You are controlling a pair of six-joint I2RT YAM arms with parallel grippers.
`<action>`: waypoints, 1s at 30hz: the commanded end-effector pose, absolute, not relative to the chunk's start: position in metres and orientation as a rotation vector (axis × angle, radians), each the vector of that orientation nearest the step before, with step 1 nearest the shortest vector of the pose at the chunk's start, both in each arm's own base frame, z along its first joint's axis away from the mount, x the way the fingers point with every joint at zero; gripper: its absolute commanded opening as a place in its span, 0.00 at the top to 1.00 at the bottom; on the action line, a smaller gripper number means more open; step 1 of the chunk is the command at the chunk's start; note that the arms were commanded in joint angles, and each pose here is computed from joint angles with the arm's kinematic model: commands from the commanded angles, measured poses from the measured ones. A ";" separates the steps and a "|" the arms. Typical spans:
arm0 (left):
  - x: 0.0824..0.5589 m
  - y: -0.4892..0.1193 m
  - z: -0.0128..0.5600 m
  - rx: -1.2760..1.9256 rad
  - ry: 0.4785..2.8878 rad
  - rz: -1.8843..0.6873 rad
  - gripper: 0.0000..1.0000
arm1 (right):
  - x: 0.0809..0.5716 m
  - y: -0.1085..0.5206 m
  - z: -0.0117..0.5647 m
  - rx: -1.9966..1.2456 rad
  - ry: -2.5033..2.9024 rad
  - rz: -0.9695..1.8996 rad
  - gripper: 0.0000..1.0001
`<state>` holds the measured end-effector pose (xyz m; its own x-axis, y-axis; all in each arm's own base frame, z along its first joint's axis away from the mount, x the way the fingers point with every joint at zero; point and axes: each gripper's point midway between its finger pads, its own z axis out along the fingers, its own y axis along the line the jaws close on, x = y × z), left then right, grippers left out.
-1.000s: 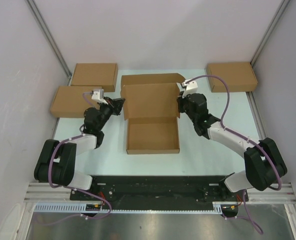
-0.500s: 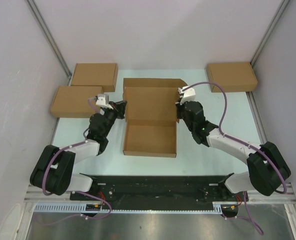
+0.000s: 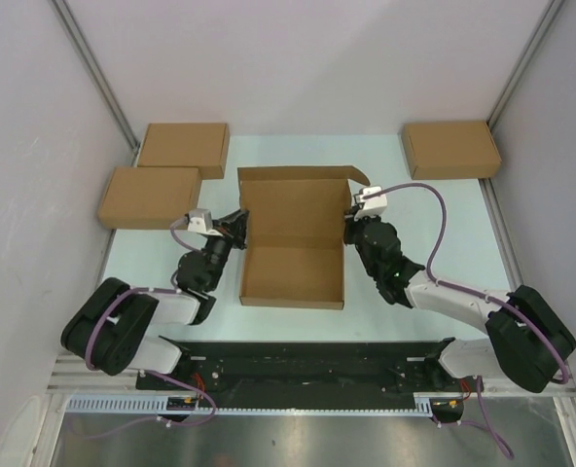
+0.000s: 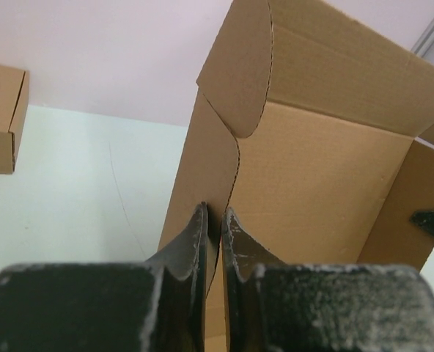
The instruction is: Fold the paper box
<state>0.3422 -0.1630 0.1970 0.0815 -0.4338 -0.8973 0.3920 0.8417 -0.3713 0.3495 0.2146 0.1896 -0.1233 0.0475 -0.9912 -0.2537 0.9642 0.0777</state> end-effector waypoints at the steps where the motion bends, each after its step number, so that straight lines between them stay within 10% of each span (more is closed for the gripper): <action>1: 0.313 -0.201 0.187 0.064 1.362 -0.772 0.92 | 0.323 0.253 0.170 -0.231 1.726 0.395 1.00; 25: 0.289 -0.188 0.127 0.000 1.519 -0.651 0.91 | 0.274 0.255 0.097 -0.254 1.836 0.357 1.00; 30: 0.287 -0.185 0.127 -0.004 1.525 -0.627 0.91 | 0.269 0.246 0.113 -0.263 1.826 0.348 0.73</action>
